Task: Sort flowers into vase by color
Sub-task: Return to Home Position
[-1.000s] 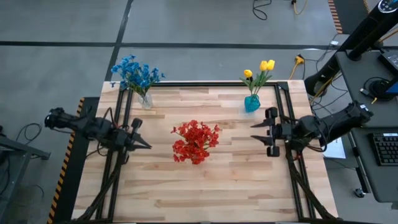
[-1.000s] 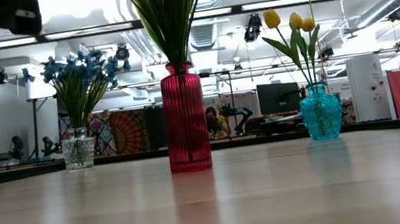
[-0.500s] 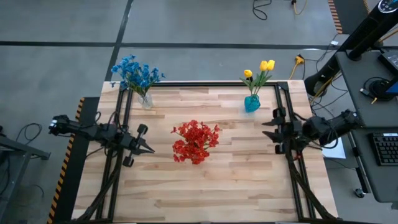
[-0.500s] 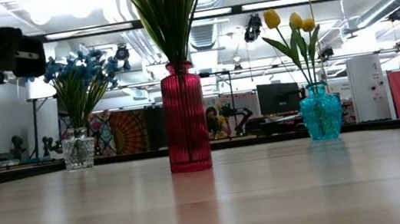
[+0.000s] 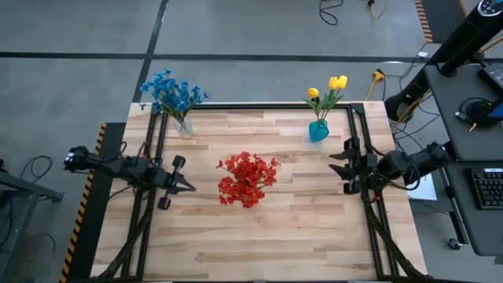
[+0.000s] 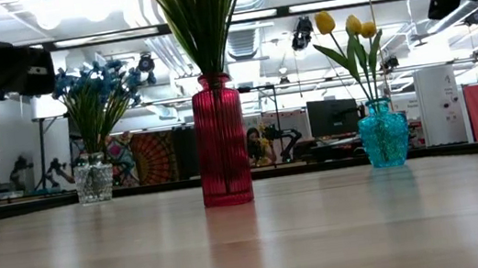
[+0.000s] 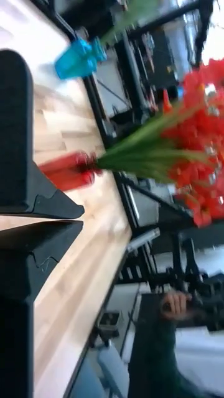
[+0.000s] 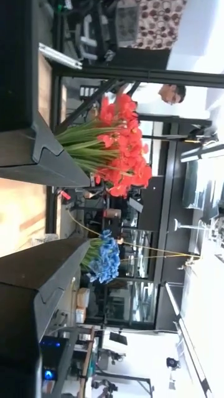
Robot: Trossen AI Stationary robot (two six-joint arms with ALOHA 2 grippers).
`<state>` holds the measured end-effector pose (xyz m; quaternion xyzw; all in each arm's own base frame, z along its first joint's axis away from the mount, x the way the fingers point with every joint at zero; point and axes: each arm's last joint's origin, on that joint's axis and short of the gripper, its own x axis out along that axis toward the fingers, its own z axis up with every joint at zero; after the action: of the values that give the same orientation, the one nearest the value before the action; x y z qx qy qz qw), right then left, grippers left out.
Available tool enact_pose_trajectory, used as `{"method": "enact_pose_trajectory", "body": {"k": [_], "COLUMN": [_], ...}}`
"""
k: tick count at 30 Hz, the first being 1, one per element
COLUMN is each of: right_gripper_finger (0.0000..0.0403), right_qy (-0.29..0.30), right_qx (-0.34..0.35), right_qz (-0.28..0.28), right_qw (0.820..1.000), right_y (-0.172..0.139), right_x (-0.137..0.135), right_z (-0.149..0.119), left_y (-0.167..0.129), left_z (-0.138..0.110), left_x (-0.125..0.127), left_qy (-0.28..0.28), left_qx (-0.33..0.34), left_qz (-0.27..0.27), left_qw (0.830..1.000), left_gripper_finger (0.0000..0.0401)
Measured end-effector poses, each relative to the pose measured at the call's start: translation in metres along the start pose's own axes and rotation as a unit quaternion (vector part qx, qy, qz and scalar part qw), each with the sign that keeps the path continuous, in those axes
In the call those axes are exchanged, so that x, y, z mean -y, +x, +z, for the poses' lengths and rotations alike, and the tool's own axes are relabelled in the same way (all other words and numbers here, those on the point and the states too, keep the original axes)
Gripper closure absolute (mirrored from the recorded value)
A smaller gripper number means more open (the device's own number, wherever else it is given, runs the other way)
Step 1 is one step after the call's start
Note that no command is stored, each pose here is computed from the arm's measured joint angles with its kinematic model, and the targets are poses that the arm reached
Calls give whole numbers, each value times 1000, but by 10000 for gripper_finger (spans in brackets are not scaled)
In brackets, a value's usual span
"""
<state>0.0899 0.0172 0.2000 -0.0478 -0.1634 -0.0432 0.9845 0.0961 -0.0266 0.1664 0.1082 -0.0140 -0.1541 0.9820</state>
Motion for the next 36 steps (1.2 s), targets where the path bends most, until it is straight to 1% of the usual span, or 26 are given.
{"method": "enact_pose_trajectory", "body": {"k": [3, 5, 10, 13, 25, 36], "right_gripper_finger": [267, 268, 265, 262, 271, 262], "right_qy": [-10, -3, 26, 38, 36, 36], "right_qx": [-9, -24, -46, -46, -48, -48], "right_qz": [2, 5, 8, 8, 8, 8], "right_qw": [1000, 1000, 999, 998, 998, 998], "right_y": [0, 0, 0, 1, 1, 1], "right_x": [0, -1, -2, -2, -2, -2], "right_z": [-2, -5, -9, -9, -10, -10], "left_y": [1, 1, 3, 3, 6, 7], "left_z": [-2, -2, -4, -5, -8, -11], "left_x": [-1, -2, -2, -1, -1, 0], "left_qy": [-9, -10, -24, -26, -27, -27], "left_qx": [-15, -20, -30, -37, -55, -70], "left_qz": [25, 35, 34, 34, 31, 28], "left_qw": [1000, 999, 999, 998, 998, 997], "left_gripper_finger": [401, 401, 401, 401, 401, 401]}}
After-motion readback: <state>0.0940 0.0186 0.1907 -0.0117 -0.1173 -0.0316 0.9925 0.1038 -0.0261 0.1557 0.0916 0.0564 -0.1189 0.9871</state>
